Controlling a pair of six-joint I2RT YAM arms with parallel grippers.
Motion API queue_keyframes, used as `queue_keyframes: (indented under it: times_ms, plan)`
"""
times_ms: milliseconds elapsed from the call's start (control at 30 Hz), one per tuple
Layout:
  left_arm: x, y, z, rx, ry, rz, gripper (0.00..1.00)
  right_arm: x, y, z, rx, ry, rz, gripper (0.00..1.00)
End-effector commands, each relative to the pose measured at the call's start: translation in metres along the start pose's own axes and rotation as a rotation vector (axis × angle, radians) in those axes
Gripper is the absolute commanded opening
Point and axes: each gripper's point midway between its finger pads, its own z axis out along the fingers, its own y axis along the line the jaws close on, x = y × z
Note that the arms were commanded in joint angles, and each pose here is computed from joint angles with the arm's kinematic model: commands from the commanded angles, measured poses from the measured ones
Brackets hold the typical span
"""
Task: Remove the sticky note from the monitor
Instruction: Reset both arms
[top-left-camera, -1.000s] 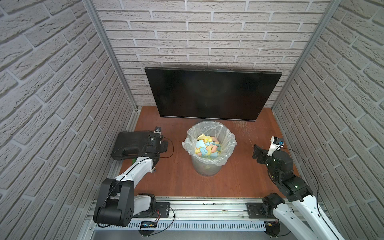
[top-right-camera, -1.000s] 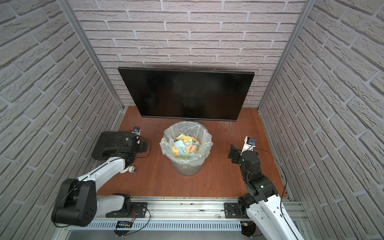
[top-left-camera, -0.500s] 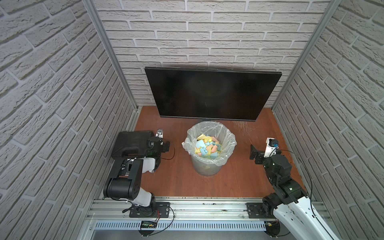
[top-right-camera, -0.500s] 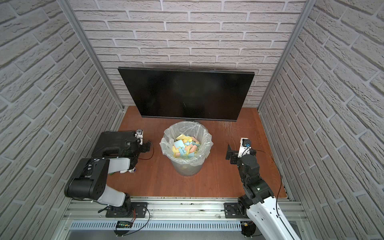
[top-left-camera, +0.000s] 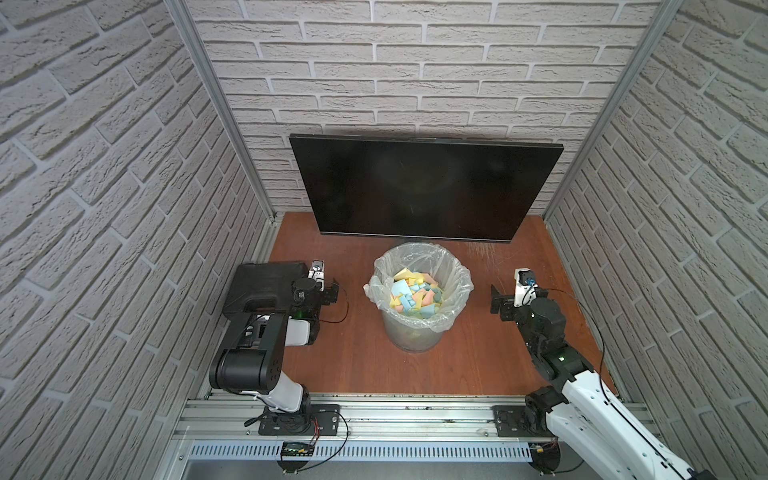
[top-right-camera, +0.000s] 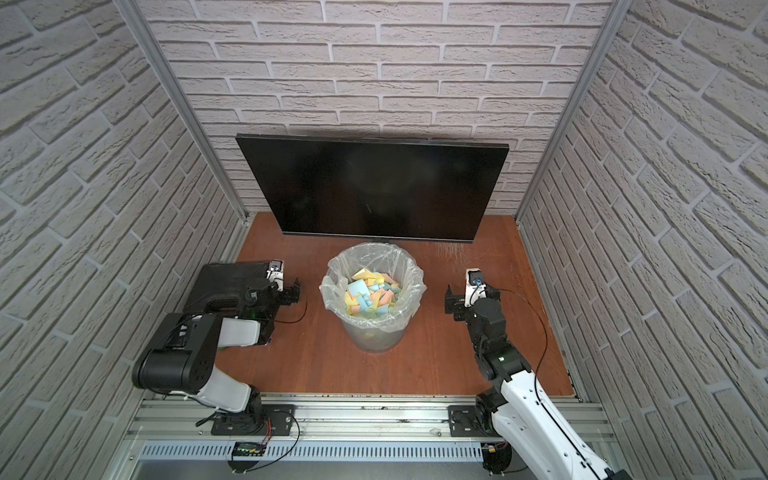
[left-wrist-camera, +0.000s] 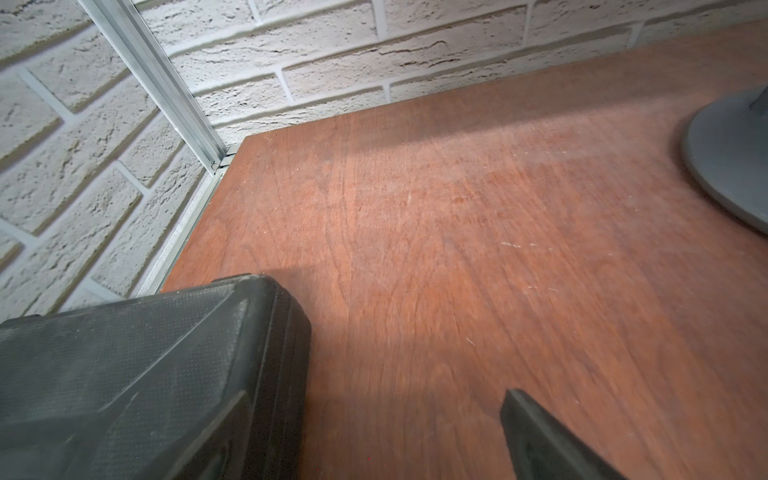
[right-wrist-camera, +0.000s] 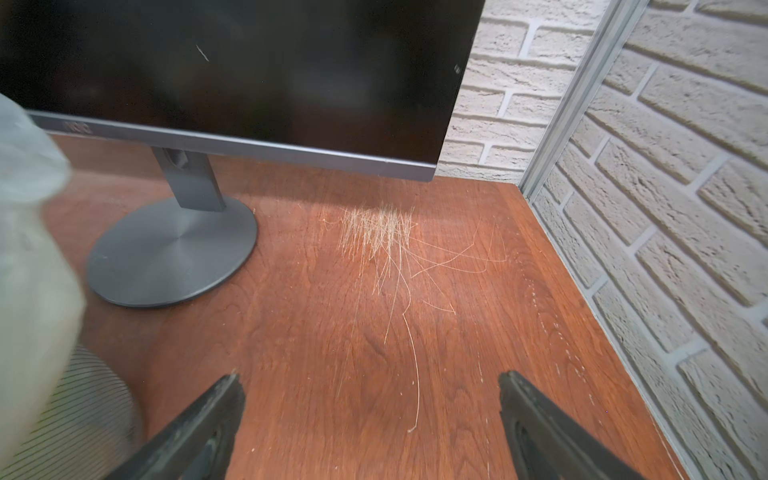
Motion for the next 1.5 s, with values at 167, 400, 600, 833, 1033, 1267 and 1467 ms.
queue_keyframes:
  times_ms: [167,400,600,833,1033,1267,1467]
  plan:
    - [-0.013,0.001,0.001,0.006,-0.051,-0.01,0.98,0.0,-0.007,0.032,0.057,-0.082,-0.01,0.98]
    - [-0.013,0.001,0.001,0.01,-0.049,-0.014,0.98,0.022,-0.009,0.055,0.059,-0.045,0.002,0.98]
    - [-0.013,0.002,0.002,0.009,-0.048,-0.014,0.98,0.03,-0.016,0.074,0.08,-0.044,0.017,0.98]
    - [-0.013,0.002,0.002,0.011,-0.047,-0.016,0.98,0.036,-0.02,0.095,0.085,-0.049,0.013,0.98]
    - [-0.013,0.002,0.002,0.011,-0.047,-0.016,0.98,0.049,-0.017,0.108,0.077,-0.091,0.015,0.99]
    - [-0.013,0.002,0.002,0.012,-0.047,-0.016,0.98,0.051,-0.021,0.122,0.075,0.003,0.03,0.99]
    - [-0.013,0.001,0.002,0.012,-0.045,-0.016,0.98,0.053,-0.022,0.123,0.066,0.017,0.04,0.99]
